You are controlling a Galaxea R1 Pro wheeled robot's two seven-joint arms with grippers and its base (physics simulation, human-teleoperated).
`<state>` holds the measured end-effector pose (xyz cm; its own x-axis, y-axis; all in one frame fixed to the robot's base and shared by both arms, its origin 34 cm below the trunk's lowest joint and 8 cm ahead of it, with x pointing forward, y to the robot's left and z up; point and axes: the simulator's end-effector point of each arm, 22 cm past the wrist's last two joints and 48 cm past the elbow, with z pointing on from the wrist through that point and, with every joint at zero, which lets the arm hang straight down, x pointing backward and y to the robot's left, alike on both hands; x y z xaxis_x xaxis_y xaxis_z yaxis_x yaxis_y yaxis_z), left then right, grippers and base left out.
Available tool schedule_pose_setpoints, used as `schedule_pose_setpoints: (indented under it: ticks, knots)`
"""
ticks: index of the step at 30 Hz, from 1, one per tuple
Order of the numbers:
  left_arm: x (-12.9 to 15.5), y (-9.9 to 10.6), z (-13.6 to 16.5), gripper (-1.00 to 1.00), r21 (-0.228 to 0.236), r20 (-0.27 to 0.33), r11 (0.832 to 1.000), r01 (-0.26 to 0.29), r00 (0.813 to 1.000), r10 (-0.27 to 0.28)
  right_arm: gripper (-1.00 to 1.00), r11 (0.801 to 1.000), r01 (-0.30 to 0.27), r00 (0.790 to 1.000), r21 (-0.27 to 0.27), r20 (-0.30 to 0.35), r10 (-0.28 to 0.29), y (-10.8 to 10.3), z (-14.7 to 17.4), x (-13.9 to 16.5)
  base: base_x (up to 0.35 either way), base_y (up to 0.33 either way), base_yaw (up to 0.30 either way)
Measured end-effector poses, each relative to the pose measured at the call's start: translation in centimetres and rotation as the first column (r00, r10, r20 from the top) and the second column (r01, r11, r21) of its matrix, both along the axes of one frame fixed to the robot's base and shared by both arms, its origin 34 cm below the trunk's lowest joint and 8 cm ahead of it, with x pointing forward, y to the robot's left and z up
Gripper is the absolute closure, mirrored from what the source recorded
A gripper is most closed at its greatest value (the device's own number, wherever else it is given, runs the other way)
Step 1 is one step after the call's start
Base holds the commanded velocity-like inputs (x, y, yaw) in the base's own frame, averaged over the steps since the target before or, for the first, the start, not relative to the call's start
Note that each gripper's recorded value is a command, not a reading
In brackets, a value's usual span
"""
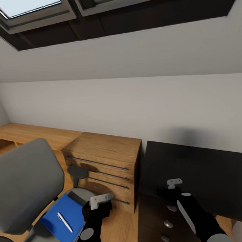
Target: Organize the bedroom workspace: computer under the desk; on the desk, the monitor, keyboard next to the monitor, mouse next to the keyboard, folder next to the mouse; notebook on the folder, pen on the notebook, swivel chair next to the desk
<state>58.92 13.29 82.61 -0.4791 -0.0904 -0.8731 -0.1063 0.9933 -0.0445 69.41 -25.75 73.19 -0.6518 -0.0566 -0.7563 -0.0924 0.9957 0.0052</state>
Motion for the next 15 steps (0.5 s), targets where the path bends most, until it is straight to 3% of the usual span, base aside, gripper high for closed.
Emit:
schedule_pose_setpoints:
  ticks: [5, 15]
  knots:
    - [-0.01, 0.01, -0.04, -1.0, 0.001, -0.001, 1.0, 0.0, 1.0, 0.0, 1.0, 1.0, 0.0, 1.0, 0.0, 0.0, 0.0, 0.0, 0.01, 0.0, 0.088, 0.176, 0.0]
    - [0.11, 0.33, -0.05, -1.0, 0.0, -0.001, 1.0, -0.008, 1.0, 0.008, 1.0, 1.0, -0.001, 1.0, 0.003, 0.0, 0.001, 0.21, 0.0, 0.01, 0.018, 0.028, 0.0]
